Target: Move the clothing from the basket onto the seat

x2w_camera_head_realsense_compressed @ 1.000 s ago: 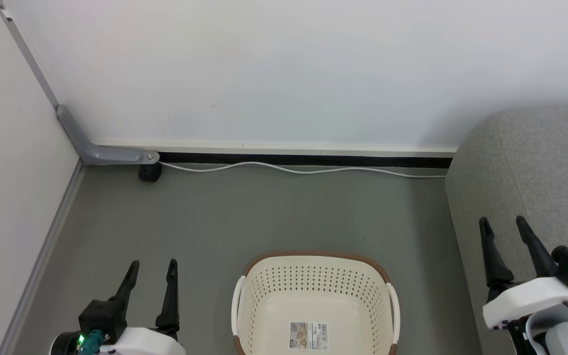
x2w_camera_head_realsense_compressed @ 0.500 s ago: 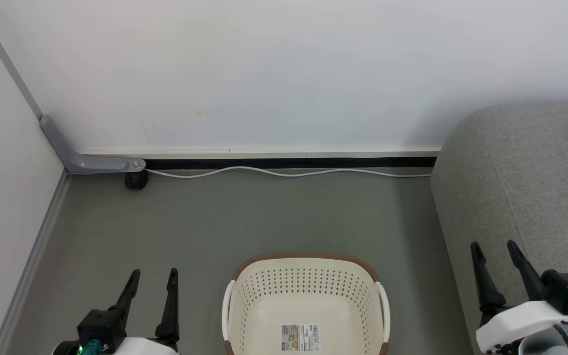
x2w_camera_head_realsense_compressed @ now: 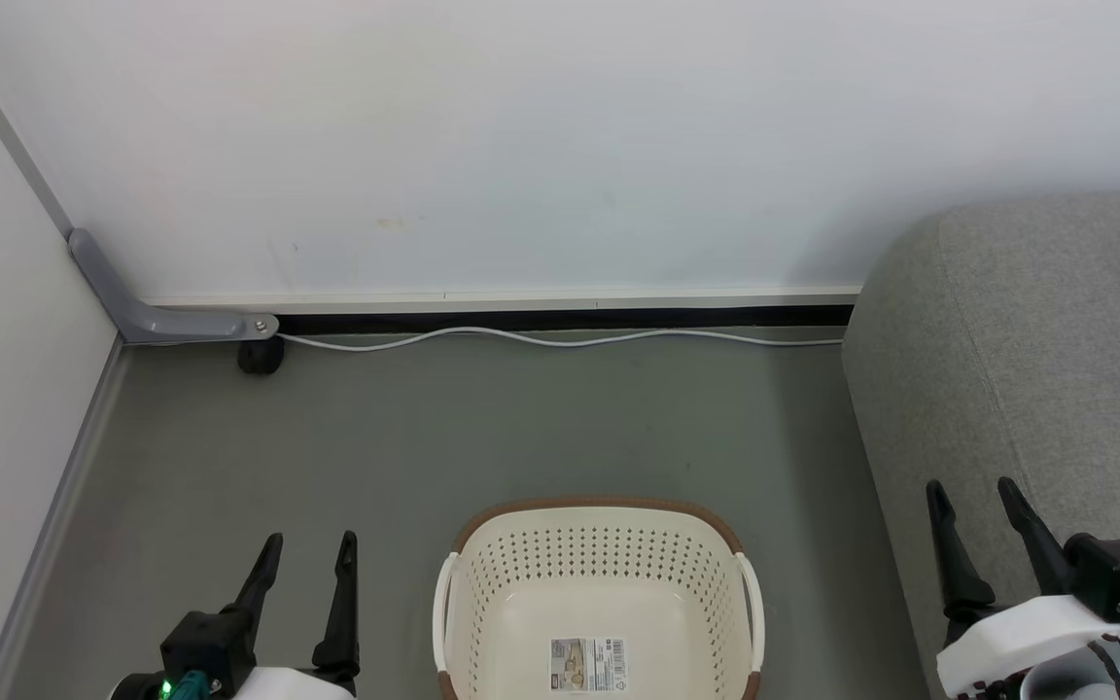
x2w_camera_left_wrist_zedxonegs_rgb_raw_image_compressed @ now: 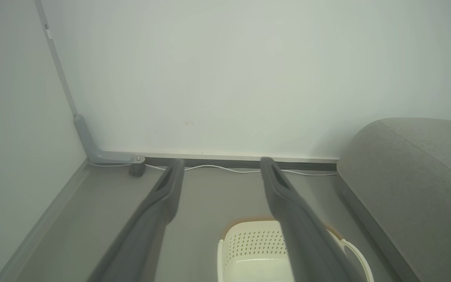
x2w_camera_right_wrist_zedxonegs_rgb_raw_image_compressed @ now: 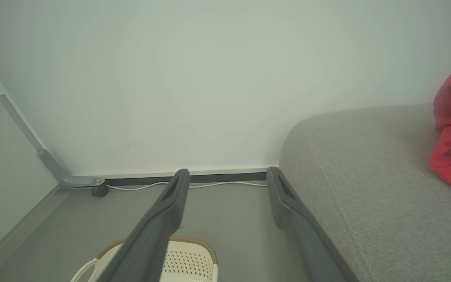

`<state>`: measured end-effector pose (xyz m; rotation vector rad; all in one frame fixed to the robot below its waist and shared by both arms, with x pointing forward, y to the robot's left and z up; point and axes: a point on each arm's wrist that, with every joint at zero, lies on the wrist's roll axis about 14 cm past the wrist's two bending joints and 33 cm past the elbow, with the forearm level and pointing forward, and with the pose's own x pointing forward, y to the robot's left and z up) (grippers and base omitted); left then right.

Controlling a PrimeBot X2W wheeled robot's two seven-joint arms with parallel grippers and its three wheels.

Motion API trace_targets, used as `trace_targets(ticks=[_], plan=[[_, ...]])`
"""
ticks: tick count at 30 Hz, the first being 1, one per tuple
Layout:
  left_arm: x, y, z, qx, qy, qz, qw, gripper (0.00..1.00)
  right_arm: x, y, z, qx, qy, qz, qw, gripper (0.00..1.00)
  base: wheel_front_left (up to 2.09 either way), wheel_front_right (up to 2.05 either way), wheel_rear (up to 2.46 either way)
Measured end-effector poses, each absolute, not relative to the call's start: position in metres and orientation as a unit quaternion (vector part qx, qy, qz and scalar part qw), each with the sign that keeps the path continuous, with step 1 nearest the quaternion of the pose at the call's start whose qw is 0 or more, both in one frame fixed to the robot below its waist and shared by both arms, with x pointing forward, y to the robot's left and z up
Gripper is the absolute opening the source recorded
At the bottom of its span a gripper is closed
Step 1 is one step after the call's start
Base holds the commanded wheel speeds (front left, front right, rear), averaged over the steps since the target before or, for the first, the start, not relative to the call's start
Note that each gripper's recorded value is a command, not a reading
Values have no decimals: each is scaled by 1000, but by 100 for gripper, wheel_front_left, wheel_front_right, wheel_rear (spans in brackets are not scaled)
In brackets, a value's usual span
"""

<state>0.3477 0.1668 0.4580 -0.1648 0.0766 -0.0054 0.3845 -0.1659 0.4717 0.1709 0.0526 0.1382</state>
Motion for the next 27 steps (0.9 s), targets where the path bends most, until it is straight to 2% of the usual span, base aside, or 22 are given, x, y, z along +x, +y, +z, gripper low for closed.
trace_targets(ticks=[4,5,11,27], plan=[[348,166,459,-85,36,-4,996,100,385,-166,471,85,27,69,994,100,0,0,0],[348,166,460,-90,35,-3,995,0,384,-166,471,85,27,69,994,0,0,0,0],[336,165,434,-100,80,4,992,0,367,-162,440,105,75,59,990,0,0,0,0],[337,171,430,-184,96,29,978,0,369,-170,443,186,80,28,979,0,0,0,0]])
